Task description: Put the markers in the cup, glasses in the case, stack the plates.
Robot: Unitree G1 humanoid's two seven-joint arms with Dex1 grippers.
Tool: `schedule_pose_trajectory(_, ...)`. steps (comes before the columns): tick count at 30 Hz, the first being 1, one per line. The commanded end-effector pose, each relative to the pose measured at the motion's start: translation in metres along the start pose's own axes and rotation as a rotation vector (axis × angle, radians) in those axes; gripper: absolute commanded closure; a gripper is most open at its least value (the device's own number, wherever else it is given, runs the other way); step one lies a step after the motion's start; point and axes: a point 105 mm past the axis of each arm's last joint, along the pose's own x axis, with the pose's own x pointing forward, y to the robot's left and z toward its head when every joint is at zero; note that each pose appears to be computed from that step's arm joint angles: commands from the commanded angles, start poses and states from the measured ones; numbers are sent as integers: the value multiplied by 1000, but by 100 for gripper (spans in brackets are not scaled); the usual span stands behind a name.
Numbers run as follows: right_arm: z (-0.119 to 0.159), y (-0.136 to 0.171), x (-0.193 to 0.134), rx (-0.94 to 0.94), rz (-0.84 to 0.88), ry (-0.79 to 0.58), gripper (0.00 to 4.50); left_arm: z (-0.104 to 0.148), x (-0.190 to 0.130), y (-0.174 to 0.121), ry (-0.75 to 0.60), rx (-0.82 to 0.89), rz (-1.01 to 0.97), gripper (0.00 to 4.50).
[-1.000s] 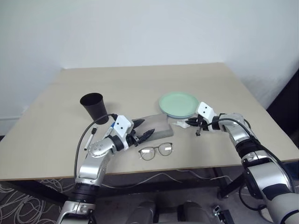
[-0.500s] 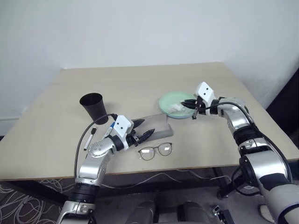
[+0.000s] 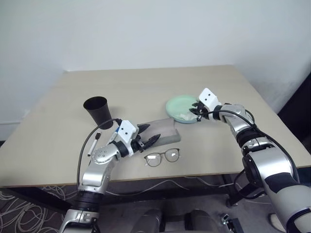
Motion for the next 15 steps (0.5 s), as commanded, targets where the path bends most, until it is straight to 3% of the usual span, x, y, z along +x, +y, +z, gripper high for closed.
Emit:
schedule_pose_trajectory(1,26,-13,-3,-48,-45,-82,181,15,-2,5,-42,44,15,121)
schedule_pose_trajectory(8,29,-19,-18,-32,-14,-156,181,17,1,4,-33,46,-20,121)
schedule_pose_trajectory(15,-6,14,-45,-63,194,-153,181,18,4,-8,42,13,-213,121)
